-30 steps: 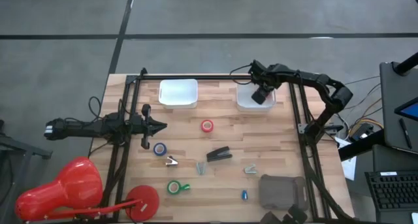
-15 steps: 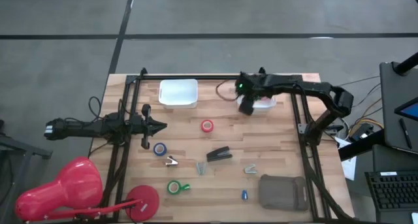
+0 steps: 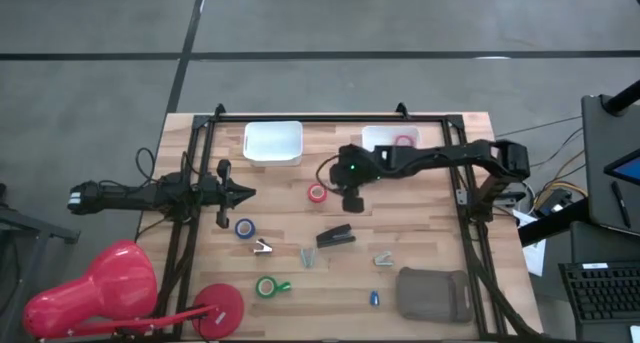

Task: Pick and place Stapler, Stapler remover, tape
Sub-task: Put the red tape into the right white bin

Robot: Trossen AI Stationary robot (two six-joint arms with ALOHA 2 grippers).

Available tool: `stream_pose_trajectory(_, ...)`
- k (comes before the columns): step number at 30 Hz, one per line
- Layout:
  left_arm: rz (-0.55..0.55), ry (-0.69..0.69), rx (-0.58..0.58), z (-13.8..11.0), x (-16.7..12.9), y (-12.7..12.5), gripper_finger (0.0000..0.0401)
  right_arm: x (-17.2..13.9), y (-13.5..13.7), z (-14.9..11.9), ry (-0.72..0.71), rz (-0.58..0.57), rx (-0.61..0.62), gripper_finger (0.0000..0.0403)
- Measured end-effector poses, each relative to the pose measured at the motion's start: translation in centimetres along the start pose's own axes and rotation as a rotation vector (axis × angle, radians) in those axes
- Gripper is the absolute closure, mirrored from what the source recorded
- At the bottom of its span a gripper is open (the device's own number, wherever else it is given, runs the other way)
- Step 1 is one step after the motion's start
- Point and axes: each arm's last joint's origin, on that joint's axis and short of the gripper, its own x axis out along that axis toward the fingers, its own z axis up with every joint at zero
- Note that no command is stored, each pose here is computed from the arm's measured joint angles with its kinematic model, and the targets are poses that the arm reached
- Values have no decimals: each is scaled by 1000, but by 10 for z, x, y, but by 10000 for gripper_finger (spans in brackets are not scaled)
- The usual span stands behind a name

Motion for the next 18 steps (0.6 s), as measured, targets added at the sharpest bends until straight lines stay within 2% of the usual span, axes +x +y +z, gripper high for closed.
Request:
stream_pose_trajectory(11,0,14,1,-1,0,0,373,61,2,0,84,23,-17,268)
stream_pose_trajectory(18,1,20,2,-2,1,0,373,91,2,2,163,45,-55,252)
